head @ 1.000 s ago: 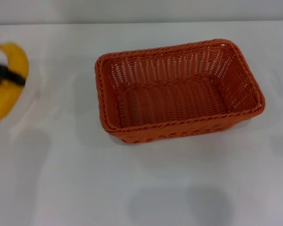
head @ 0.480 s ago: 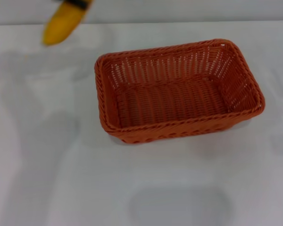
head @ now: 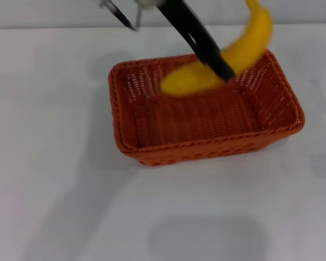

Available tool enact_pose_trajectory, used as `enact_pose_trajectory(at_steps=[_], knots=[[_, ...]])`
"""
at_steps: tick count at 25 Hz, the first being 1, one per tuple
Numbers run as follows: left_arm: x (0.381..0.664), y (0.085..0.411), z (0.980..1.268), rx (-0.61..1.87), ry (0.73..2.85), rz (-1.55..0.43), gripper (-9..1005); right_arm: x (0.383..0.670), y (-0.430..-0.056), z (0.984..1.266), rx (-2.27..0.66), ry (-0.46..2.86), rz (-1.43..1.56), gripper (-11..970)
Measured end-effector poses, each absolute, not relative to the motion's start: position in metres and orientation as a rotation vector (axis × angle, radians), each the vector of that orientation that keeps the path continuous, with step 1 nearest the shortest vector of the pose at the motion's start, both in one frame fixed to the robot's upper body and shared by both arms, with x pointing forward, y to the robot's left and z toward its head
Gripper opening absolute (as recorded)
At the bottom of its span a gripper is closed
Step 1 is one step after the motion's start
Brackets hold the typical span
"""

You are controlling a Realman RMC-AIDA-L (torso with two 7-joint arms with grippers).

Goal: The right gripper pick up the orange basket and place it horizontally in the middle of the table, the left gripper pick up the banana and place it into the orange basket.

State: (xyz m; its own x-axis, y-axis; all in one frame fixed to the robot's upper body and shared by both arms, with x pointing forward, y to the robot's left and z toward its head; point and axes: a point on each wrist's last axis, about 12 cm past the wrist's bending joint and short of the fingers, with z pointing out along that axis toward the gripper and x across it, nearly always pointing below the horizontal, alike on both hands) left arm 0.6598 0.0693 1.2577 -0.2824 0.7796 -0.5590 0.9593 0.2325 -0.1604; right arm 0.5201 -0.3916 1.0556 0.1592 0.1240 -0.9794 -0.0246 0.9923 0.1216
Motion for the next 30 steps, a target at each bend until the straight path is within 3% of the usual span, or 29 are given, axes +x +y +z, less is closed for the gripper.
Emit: enact_pose_trajectory(at_steps=[3,10,17,26,30], knots=[[0.655,0.062,1.247,1.655,2.182,-0.683,532,0.517,-0.393,1.055,0.088,1.408,0.106,842],[0.658,0.082,1.223,1.648,2.252,-0.585,539,0.514,-0.396,1.054,0.105,1.409,0.116,842],[0.663,0.092,1.219,1.561,2.211,-0.63,586,0.515,-0.396,1.054,0.11,1.412,0.118,842],[0.677,0.133,1.227,1.079,2.081,-0.842,773,0.518,-0.395,1.055,0.116,1.409,0.121,842],[0.677,0.173,1.219,0.752,1.935,-1.017,866,0.518,-0.396,1.054,0.123,1.419,0.116,842]])
